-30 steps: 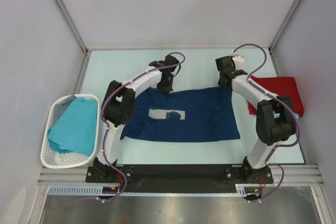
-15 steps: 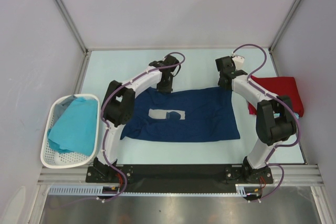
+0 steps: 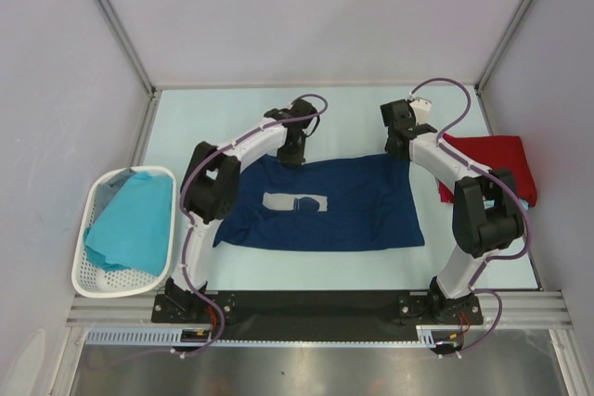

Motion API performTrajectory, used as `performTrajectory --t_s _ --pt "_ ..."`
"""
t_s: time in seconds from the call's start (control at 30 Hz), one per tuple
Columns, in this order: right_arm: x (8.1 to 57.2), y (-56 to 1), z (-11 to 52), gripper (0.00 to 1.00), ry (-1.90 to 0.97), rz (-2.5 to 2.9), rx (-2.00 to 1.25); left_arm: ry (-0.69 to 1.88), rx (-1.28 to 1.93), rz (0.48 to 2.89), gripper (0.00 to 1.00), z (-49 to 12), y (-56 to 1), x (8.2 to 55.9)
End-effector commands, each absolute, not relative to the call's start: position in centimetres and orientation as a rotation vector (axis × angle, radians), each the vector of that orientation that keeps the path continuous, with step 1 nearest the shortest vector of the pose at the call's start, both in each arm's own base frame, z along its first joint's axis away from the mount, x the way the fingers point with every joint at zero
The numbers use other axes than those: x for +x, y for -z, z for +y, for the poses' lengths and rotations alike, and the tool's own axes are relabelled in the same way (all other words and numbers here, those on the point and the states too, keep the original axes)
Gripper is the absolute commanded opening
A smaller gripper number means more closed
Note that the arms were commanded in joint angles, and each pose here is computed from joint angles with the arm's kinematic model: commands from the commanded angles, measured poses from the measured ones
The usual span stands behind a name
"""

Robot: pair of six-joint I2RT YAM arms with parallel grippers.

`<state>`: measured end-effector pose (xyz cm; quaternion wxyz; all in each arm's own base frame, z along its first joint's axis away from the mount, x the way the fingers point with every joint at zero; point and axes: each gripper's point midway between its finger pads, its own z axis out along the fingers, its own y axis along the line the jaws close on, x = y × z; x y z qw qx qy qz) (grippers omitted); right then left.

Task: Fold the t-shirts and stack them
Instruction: Grap the side of the flattened tshirt furthest away from the robot with both arms

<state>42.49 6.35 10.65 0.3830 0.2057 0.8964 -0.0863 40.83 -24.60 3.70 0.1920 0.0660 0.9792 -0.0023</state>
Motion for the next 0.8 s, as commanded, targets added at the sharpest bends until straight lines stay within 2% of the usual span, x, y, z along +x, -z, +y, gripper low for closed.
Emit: performTrajectory --t_s 0.0,0.17,0.27,0.3,0.33,0.77 --pt "43.0 -12.6 6.2 0.0 0.213 2.222 0.536 0.0 0.21 2.763 0.22 -24.8 -3.1 40.8" --pt "42.9 -12.5 6.0 0.0 0.218 2.223 0.54 0.006 0.215 2.777 0.18 -24.8 -2.6 40.5" --pt "43.0 -12.5 6.0 0.0 0.216 2.222 0.539 0.0 0.213 2.772 0.09 -24.8 -2.7 40.6" --pt "43.0 -12.5 6.0 0.0 0.216 2.222 0.539 0.001 0.211 2.765 0.03 -24.8 -3.0 40.7" --pt "43.0 -12.4 6.1 0.0 0.215 2.226 0.537 -0.003 0.209 2.761 0.0 -24.7 -3.1 40.8" --pt "43.0 -12.4 6.1 0.0 0.21 2.224 0.54 -0.048 0.096 2.584 0.0 -21.7 -11.6 42.6"
